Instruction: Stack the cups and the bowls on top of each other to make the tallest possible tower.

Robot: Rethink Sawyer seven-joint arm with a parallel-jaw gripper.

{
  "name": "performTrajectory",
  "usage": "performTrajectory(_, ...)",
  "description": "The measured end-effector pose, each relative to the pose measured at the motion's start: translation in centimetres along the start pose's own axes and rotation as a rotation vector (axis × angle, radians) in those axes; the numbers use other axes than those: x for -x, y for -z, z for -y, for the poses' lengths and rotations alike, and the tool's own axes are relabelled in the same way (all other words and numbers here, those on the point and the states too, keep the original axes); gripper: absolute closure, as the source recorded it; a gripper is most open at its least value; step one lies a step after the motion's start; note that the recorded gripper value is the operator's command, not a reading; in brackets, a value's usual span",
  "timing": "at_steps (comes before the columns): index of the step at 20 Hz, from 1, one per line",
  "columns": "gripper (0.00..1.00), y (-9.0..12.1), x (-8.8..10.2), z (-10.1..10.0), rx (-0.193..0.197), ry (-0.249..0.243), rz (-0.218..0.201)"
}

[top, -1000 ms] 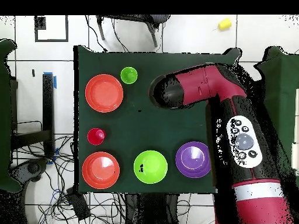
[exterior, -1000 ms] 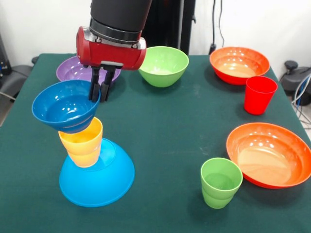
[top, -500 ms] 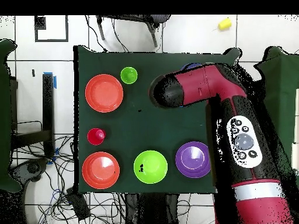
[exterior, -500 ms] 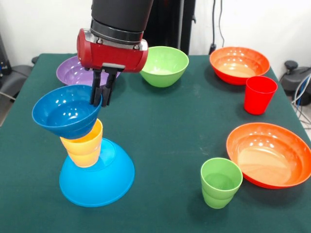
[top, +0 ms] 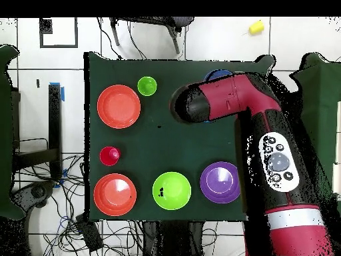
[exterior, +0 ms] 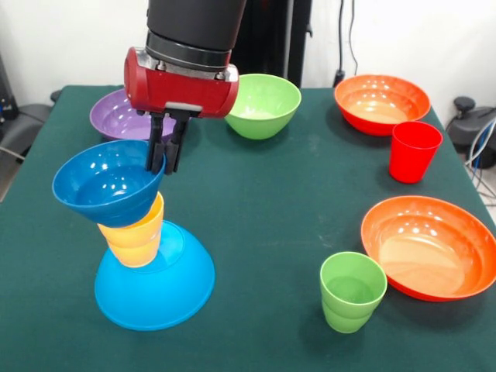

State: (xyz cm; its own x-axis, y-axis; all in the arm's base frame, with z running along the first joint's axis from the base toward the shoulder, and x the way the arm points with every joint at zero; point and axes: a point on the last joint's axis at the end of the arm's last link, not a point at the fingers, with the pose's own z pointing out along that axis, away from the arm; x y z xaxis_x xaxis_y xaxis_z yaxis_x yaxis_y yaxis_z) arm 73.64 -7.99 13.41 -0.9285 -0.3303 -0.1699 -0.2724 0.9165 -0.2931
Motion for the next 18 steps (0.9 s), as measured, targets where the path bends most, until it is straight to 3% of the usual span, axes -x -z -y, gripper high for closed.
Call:
performTrajectory(12,1.0,-0.06,0.14,-0.58,0.034,-0.03,-0.007)
performTrajectory(18,1.0,-0.37,-0.22,-0.77,0.032,-0.029,-0.019)
